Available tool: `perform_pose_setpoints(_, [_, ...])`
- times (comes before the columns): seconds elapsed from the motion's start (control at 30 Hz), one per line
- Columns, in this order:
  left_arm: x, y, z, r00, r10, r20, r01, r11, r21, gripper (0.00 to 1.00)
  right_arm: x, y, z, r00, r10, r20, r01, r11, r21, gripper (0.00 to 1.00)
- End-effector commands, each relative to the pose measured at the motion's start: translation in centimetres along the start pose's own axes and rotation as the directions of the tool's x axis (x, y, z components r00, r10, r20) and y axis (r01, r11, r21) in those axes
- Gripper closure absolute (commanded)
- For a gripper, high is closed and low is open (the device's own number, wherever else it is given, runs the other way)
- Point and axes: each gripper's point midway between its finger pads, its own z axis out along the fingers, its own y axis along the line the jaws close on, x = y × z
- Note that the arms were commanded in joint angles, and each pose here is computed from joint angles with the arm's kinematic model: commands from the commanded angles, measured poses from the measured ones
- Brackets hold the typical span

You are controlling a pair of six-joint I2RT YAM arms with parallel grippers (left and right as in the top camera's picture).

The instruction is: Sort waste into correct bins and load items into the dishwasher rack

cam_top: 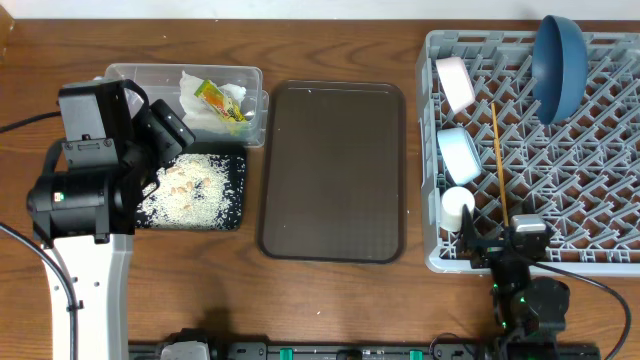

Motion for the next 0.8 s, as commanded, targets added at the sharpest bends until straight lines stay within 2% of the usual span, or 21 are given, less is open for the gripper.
perform_pose_setpoints(0.0, [-0.63, 0.06, -0.35, 1.000, -0.006, 0.019, 0.006, 1.000, -0.006, 0.12, -1.22, 0.69, -0.40, 0.998, -0.009, 0.058, 0.010, 1.000, -0.027, 0.01])
perform_pose_setpoints(0.77, [-0.63, 0.06, -0.35, 1.000, -0.006, 0.019, 0.006, 1.000, -0.006, 0.12, -1.14, 0.79, -0.38, 0.998, -0.008, 0.054, 0.010, 0.999, -0.032, 0.01])
